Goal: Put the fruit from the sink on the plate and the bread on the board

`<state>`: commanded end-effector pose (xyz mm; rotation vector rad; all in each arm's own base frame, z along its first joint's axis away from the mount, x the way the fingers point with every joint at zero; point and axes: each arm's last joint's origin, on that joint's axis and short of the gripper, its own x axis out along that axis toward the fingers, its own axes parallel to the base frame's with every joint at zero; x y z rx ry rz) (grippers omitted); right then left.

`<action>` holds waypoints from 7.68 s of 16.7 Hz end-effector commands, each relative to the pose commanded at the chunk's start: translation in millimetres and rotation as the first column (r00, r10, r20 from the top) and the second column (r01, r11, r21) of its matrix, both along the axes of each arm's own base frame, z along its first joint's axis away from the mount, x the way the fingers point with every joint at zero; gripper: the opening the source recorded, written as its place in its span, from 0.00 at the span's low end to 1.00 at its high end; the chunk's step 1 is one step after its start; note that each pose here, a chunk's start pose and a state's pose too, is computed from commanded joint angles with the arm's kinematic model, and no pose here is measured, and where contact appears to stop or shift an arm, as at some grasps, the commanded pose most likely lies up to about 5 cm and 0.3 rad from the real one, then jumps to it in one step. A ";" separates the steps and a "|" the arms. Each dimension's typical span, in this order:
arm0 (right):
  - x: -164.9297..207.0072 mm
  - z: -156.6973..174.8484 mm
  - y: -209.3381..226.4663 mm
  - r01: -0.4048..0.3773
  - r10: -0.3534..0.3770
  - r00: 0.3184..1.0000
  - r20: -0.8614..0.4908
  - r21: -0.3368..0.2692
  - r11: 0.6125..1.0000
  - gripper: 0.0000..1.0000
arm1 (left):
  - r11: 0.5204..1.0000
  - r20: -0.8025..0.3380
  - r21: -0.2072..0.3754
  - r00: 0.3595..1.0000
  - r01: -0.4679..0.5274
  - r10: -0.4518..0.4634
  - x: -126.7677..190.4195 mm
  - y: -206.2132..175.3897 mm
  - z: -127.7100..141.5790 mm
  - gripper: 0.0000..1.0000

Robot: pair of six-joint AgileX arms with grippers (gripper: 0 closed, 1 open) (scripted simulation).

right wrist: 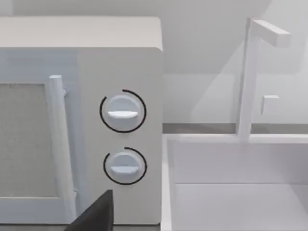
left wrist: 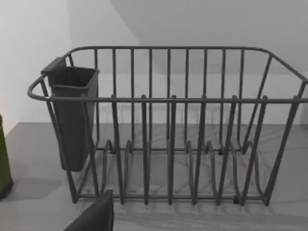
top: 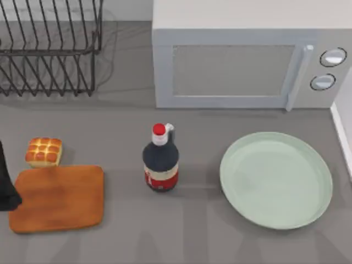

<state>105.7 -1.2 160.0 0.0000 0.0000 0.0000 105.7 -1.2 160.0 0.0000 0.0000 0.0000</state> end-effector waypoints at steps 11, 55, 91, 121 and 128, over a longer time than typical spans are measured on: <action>0.0 0.0 0.0 0.000 0.000 1.000 0.000 0.000 1.000 1.00 | 1.000 0.000 0.000 1.000 0.000 0.000 0.0 0.0 0.0 1.00; 265.0 -1.0 -129.8 0.010 0.000 0.000 -1.000 0.000 1.000 1.00 | 1.000 0.000 0.000 1.000 0.000 0.000 0.0 0.0 0.0 1.00; 265.0 -151.8 -129.8 0.010 0.000 0.000 -1.000 0.000 1.000 0.00 | 1.000 0.000 0.000 1.000 0.000 0.000 0.0 0.0 0.0 1.00; 272.4 78.5 -41.1 0.040 -0.031 0.173 -0.984 -0.025 0.999 0.00 | 1.000 0.000 0.000 1.000 0.000 0.000 0.0 0.0 0.0 1.00; 234.5 123.4 77.5 0.013 0.022 0.169 -0.985 0.025 1.000 0.00 | 1.000 0.000 0.000 1.000 0.000 0.000 0.0 0.0 0.0 1.00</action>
